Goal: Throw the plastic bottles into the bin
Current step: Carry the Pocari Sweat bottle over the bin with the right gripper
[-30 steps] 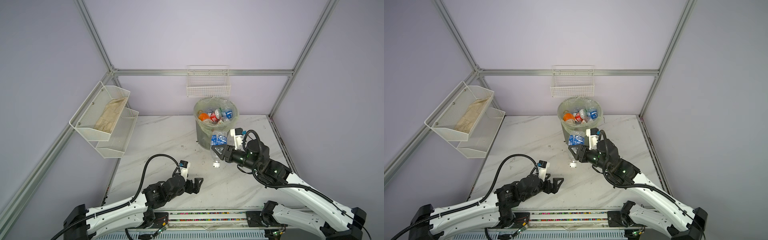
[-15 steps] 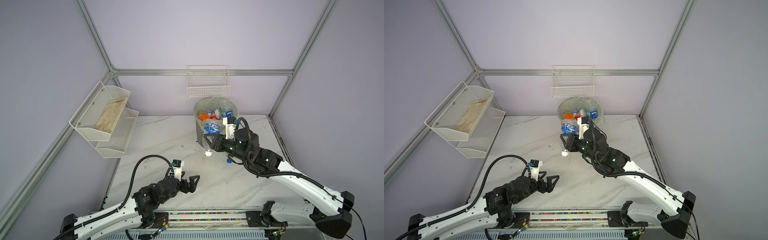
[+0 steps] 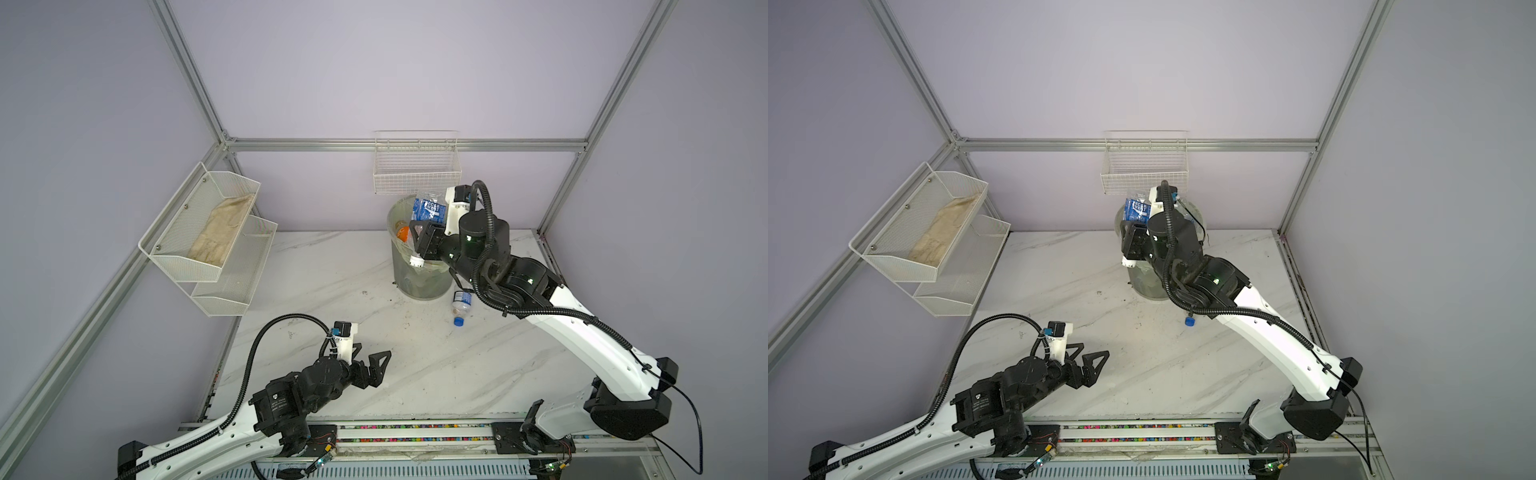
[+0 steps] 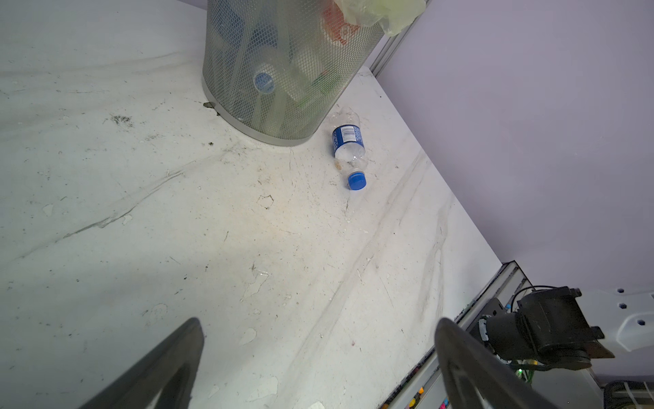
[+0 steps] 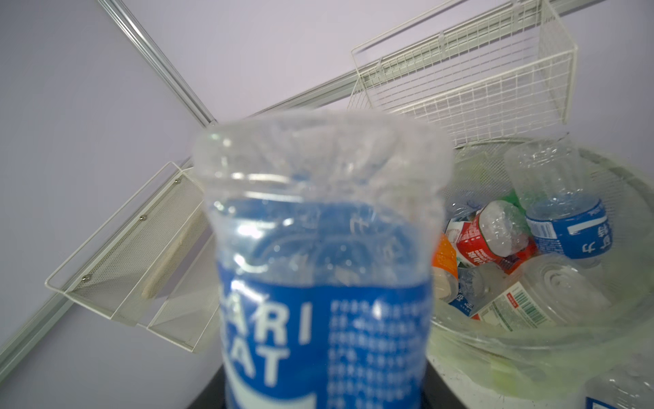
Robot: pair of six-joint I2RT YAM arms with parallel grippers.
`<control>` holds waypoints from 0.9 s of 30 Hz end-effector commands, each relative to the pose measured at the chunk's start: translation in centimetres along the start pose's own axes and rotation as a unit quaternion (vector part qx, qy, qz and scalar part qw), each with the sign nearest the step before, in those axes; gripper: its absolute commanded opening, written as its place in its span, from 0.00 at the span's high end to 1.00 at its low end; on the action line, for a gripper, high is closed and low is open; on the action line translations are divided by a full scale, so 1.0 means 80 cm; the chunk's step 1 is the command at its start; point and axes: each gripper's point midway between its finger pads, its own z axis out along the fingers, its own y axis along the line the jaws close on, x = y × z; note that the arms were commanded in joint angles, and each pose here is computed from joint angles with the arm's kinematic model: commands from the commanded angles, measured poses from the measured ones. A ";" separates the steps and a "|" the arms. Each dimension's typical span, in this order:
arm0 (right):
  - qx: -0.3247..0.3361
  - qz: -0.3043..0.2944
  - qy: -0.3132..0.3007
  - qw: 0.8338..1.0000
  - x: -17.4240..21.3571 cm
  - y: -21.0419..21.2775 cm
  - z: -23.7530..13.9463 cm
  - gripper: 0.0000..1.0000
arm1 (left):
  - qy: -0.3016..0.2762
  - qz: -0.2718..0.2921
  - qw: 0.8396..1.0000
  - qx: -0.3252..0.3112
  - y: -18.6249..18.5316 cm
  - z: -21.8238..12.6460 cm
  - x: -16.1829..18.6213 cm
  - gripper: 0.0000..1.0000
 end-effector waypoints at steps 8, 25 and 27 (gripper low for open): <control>0.050 -0.049 -0.044 0.997 -0.039 -0.012 -0.014 1.00 | -0.008 -0.002 1.000 -0.007 0.011 -0.014 -0.001 0.00; 0.079 -0.034 -0.046 0.995 -0.058 -0.038 0.016 0.97 | -0.004 -0.002 1.000 -0.013 0.015 -0.012 0.005 0.00; 0.071 -0.022 -0.038 0.996 -0.070 -0.052 0.040 0.97 | -0.003 -0.004 1.000 -0.012 0.015 -0.012 0.005 0.00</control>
